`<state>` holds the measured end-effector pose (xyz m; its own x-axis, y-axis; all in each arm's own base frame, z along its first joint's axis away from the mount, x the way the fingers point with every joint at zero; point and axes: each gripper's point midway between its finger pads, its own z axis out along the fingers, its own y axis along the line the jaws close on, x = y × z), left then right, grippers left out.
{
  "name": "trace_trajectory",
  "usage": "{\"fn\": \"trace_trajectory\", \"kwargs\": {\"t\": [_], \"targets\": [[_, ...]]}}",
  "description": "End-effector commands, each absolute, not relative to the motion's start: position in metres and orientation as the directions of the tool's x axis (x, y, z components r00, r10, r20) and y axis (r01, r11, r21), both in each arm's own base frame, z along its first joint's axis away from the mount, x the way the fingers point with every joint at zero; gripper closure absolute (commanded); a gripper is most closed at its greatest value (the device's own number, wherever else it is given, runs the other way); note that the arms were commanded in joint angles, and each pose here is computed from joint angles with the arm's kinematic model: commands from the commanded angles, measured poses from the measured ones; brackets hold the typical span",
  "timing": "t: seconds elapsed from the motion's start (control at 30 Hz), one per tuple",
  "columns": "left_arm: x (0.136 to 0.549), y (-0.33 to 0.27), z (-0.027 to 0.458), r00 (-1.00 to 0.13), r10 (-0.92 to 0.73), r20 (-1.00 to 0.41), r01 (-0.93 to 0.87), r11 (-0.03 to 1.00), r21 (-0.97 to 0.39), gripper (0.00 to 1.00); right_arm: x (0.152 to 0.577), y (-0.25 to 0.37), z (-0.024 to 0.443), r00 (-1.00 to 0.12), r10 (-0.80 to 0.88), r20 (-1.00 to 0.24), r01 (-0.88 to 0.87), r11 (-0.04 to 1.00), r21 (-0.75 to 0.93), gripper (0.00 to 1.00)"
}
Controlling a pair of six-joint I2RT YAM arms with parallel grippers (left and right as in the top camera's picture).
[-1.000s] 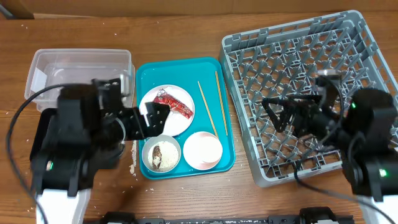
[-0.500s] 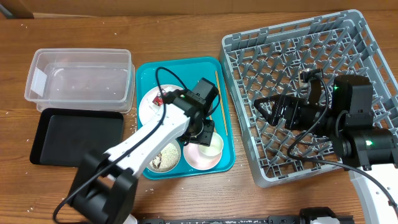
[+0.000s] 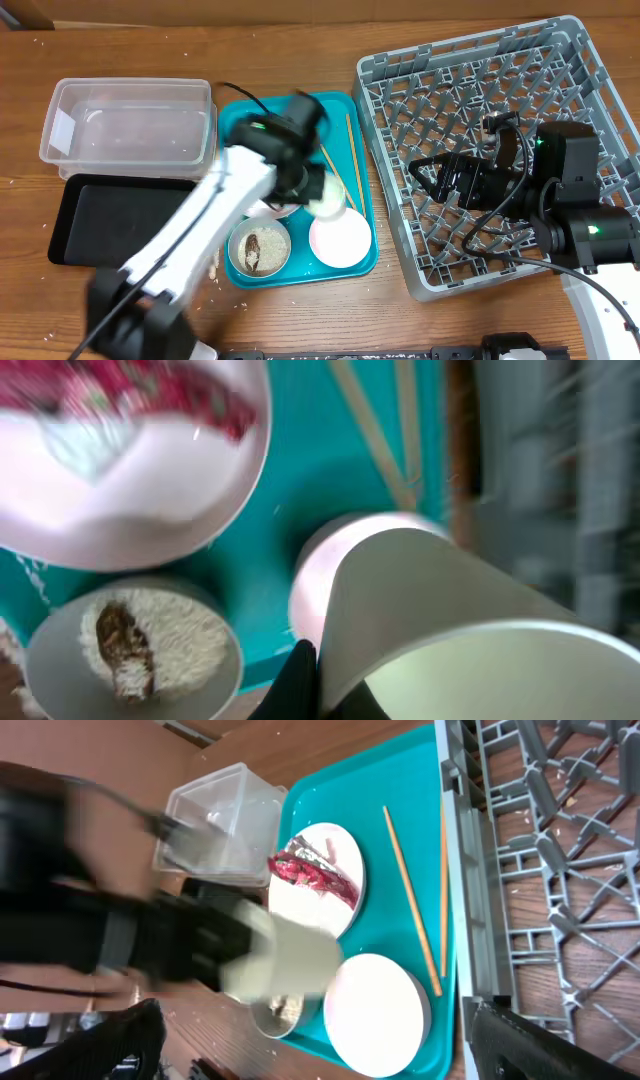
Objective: Sort waste into correct bins and load items into the dishwasher
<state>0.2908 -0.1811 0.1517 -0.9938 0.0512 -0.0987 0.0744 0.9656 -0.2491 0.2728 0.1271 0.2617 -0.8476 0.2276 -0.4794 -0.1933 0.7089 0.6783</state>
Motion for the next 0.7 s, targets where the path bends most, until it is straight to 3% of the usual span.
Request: {"fn": "trace_trajectory", "kwargs": {"t": [0.0, 0.1, 0.2, 0.33, 0.47, 0.67], "targets": [[0.300, -0.184, 0.251, -0.980, 0.000, -0.198, 0.137, 0.721, -0.679, 0.96, 0.270, 0.141, 0.281, -0.839, 0.208, -0.503, -0.260, 0.659, 0.706, 0.03], [0.294, -0.172, 0.293, -0.987, -0.020, -0.159, 0.133, 0.447, -0.885, 0.96, 0.263, 0.168, 0.295, -0.824, 0.133, -0.550, -0.380, 0.591, 0.712, 0.04], [0.277, -0.162, 0.315, -0.996, -0.026, -0.084, 0.074, 0.287, -0.955, 0.96, 0.252, 0.215, 0.319, -0.757, 0.018, -0.654, -0.579, 0.445, 0.683, 0.04], [0.262, -0.163, 0.314, -0.999, -0.004, -0.034, 0.031, 0.284, -0.958, 0.95, 0.239, 0.260, 0.342, -0.657, -0.058, -0.752, -0.738, 0.253, 0.625, 0.04], [0.255, -0.163, 0.314, -0.999, 0.015, -0.041, 0.044, 0.287, -0.957, 0.94, 0.228, 0.290, 0.346, -0.636, -0.095, -0.766, -0.771, 0.138, 0.622, 0.04], [0.256, -0.161, 0.306, -0.999, 0.018, -0.049, 0.052, 0.334, -0.941, 0.88, 0.214, 0.309, 0.346, -0.612, -0.129, -0.780, -0.790, 0.078, 0.608, 0.30]]}}
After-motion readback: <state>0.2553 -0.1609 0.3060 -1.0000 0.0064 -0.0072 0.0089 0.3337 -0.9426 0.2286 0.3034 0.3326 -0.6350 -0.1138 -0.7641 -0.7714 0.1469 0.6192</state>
